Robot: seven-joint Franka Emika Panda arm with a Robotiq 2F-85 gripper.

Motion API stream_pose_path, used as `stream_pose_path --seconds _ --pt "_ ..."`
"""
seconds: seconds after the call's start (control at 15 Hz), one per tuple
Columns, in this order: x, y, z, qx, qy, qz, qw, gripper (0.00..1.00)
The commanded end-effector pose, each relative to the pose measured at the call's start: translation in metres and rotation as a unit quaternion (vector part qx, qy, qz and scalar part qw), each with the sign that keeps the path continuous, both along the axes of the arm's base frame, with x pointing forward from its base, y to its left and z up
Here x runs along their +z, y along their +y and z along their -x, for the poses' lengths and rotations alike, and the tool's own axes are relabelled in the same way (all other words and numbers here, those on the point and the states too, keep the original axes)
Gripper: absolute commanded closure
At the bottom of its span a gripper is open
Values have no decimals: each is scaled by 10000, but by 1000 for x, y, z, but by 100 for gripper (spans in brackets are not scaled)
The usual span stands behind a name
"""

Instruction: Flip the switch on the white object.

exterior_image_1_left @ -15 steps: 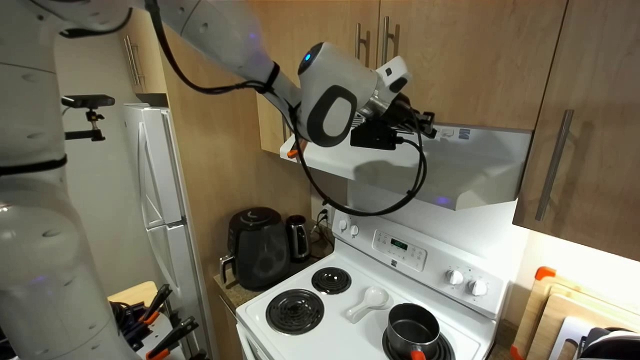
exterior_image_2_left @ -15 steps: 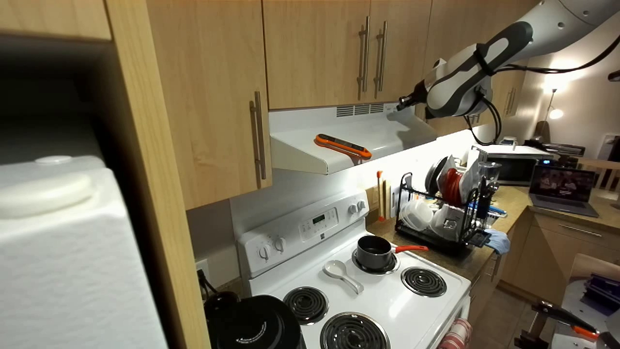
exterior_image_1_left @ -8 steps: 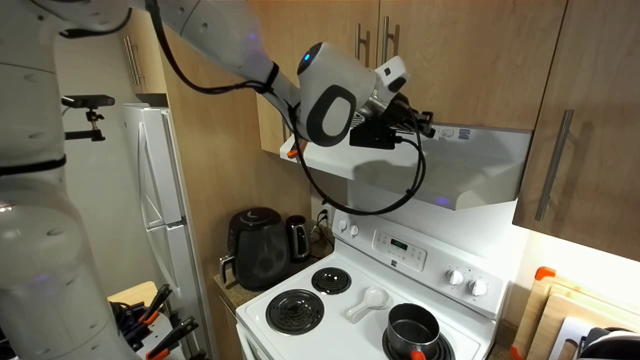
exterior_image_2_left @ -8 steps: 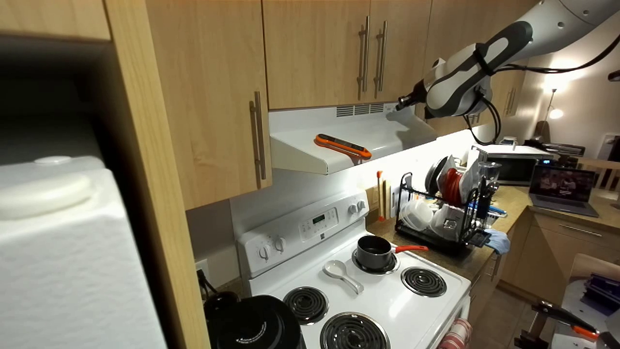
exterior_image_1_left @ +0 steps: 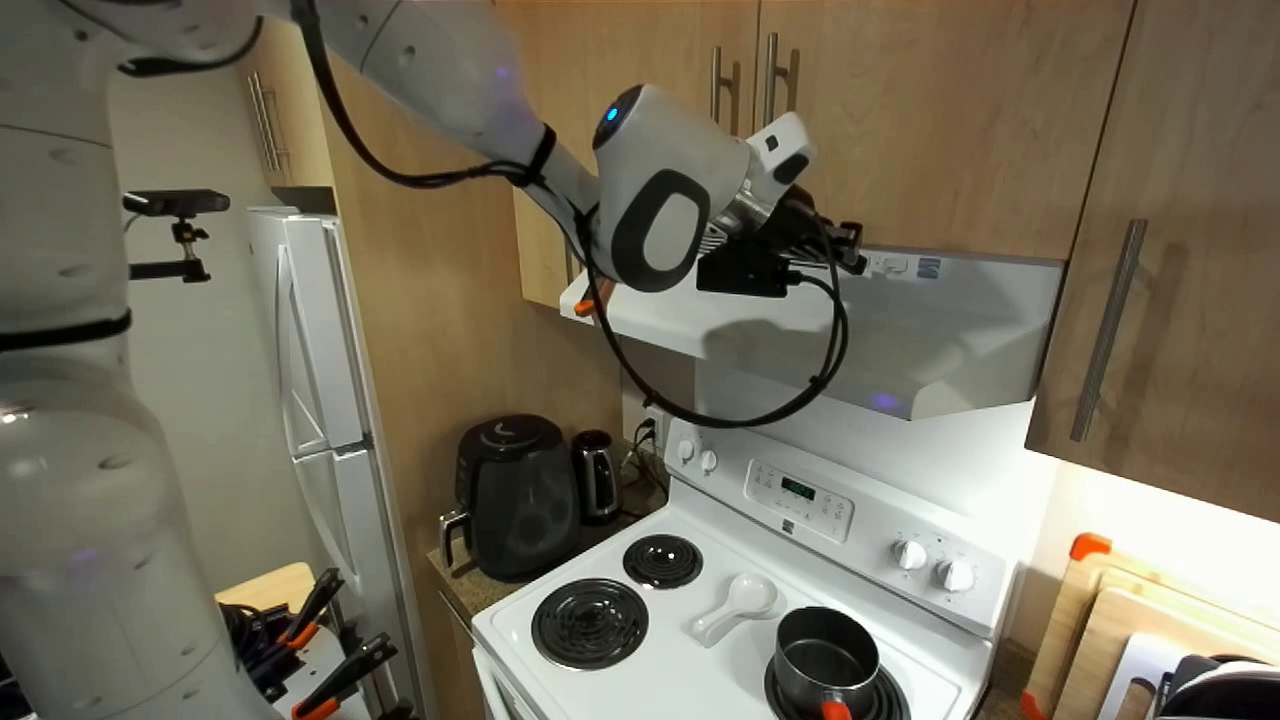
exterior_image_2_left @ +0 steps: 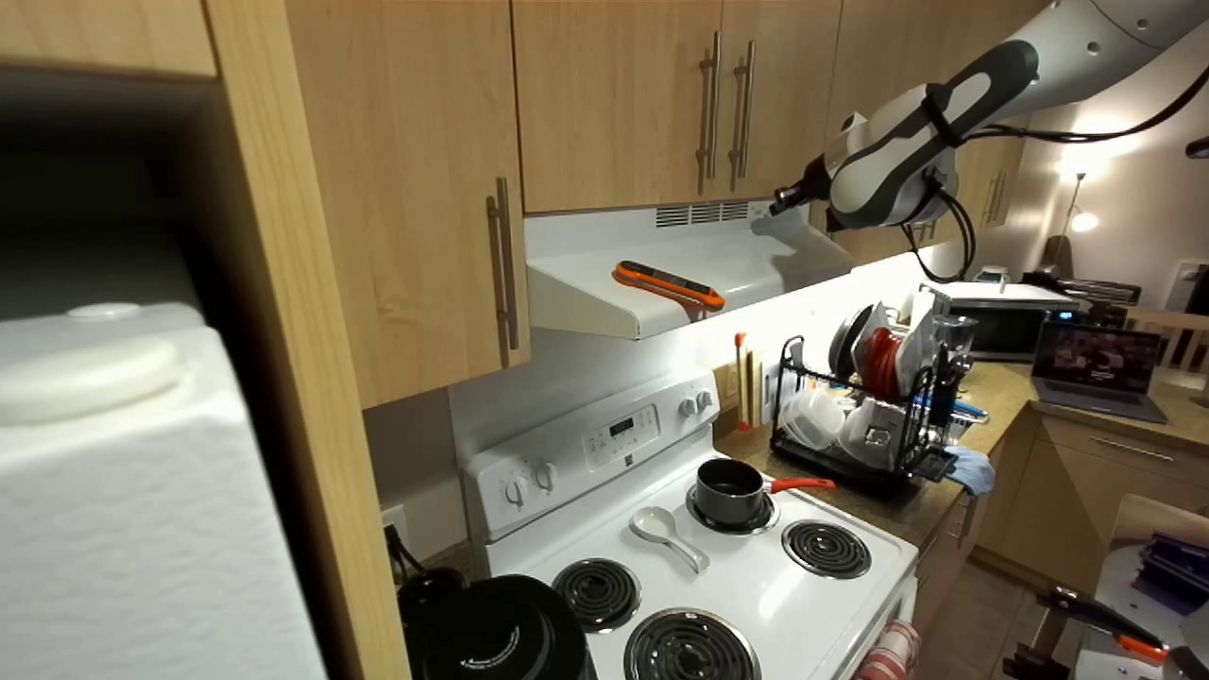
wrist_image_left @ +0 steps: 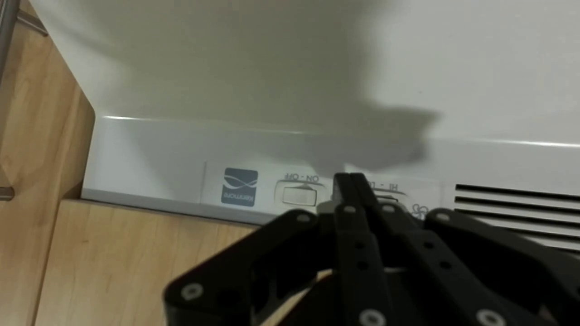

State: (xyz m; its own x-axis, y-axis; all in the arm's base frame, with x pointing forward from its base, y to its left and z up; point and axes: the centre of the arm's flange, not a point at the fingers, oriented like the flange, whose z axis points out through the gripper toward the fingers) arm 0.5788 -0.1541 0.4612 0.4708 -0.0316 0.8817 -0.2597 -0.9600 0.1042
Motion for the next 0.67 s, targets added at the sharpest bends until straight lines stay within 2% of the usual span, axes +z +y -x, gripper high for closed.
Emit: stream_pose_path --seconds 0.0,0.6 --pt "5 3 -2 -33 -38 30 10000 100" --pt "14 4 -4 -13 -196 60 9998 100"
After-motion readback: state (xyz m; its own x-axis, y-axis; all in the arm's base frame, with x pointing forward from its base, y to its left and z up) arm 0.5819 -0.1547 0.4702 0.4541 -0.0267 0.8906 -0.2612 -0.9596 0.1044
